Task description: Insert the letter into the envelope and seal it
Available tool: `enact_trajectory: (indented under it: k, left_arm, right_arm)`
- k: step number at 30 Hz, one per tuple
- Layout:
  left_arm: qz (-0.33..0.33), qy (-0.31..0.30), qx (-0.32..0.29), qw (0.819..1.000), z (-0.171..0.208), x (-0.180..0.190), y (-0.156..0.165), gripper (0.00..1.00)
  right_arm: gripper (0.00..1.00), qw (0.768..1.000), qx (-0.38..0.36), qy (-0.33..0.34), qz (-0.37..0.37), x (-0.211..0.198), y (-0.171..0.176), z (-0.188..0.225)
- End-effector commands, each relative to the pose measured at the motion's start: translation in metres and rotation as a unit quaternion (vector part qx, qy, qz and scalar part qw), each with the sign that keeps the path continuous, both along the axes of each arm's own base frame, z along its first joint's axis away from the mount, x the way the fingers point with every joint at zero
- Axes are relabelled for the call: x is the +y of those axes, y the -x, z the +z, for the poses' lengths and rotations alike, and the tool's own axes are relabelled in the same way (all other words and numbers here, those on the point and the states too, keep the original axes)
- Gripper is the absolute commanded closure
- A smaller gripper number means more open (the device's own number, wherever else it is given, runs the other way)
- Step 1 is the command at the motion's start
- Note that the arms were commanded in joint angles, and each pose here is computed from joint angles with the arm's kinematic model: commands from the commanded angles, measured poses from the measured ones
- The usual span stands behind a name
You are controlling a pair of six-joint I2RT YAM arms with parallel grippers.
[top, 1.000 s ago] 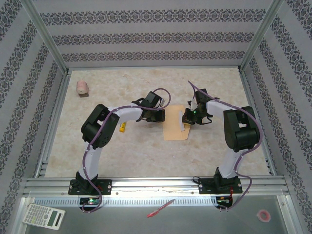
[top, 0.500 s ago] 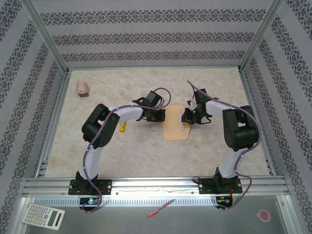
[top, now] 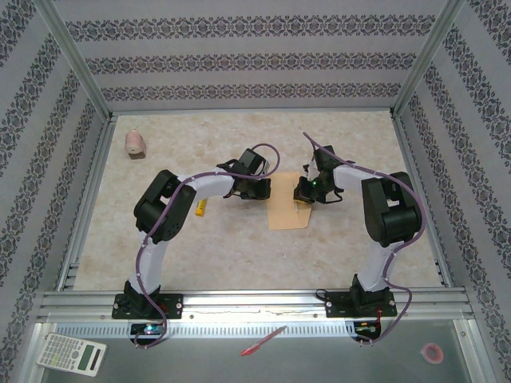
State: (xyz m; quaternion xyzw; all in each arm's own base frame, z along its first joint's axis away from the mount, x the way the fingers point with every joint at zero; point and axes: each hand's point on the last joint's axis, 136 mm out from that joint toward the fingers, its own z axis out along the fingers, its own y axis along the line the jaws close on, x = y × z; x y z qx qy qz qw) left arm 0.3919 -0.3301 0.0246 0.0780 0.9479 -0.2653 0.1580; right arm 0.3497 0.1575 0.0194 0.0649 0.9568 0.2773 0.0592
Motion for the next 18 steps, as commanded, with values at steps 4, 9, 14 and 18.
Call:
enact_trajectory:
  k: [4, 9, 14, 18]
  left_arm:
    - [-0.013, -0.012, 0.021, 1.0, -0.012, -0.003, 0.015, 1.0]
    - [-0.014, -0.017, 0.016, 1.0, -0.01, -0.001, 0.014, 1.0]
    - [-0.015, -0.016, -0.005, 1.0, 0.005, 0.0, 0.011, 0.85]
    - [-0.014, -0.006, -0.024, 1.0, 0.025, -0.001, 0.008, 0.65]
  right_arm:
    - [0.96, 1.0, 0.005, 0.003, 0.002, 0.003, 0.003, -0.002]
    - [0.86, 1.0, -0.004, 0.027, -0.005, -0.006, 0.004, 0.007]
    - [0.74, 0.997, -0.046, 0.054, -0.015, -0.018, 0.0, 0.038]
    - [0.69, 0.995, -0.075, 0.058, -0.021, -0.023, -0.004, 0.065]
